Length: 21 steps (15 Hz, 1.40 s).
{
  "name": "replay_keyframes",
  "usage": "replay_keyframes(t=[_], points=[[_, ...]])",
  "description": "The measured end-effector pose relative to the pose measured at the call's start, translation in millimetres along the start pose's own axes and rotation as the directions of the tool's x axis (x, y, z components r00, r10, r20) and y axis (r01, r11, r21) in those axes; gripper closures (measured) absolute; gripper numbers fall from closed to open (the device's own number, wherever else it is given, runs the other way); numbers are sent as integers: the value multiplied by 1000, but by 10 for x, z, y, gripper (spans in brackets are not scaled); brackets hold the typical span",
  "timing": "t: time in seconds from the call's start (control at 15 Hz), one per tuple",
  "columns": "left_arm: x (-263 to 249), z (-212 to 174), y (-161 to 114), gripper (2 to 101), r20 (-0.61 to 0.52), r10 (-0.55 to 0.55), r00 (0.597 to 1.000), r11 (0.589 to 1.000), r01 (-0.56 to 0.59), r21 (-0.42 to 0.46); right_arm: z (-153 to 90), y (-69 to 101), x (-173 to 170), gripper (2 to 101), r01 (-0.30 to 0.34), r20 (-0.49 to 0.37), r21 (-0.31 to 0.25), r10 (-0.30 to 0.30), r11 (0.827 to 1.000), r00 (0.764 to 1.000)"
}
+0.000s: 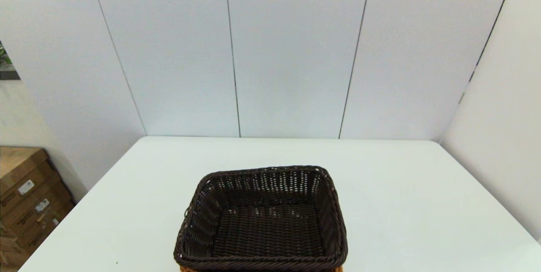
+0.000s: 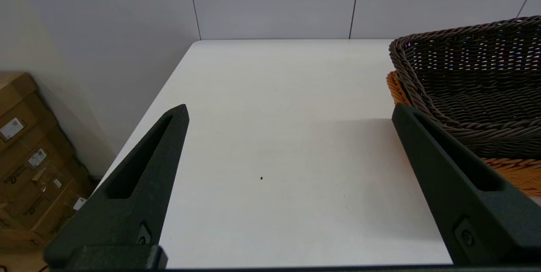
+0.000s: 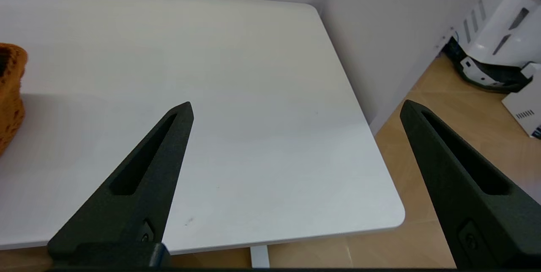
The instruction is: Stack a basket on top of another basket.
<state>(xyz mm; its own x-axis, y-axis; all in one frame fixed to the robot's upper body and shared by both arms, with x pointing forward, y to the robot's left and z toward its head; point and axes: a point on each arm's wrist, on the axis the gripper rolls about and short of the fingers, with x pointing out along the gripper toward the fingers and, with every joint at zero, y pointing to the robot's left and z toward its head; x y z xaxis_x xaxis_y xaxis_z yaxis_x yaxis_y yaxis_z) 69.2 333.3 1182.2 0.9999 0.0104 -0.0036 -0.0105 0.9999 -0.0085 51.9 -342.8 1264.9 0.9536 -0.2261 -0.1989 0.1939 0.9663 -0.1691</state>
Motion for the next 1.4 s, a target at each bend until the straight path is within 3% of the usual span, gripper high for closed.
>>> replay_keyframes(t=[0.4, 0.73, 0.93, 1.4], points=[[0, 0, 0, 54, 0, 0, 1000, 1000, 0, -1, -216, 20, -91, 52, 17, 69, 20, -18, 1000, 997], [0, 0, 0, 54, 0, 0, 1000, 1000, 0, 0, -325, 42, -145, 52, -64, 151, 37, 58, 997, 987], [0, 0, 0, 54, 0, 0, 1000, 1000, 0, -1, -364, 75, -113, 52, -150, 172, 27, 144, 988, 975], [0, 0, 0, 54, 0, 0, 1000, 1000, 0, 0, -646, 188, 214, 52, -160, 190, 33, 151, 987, 970]])
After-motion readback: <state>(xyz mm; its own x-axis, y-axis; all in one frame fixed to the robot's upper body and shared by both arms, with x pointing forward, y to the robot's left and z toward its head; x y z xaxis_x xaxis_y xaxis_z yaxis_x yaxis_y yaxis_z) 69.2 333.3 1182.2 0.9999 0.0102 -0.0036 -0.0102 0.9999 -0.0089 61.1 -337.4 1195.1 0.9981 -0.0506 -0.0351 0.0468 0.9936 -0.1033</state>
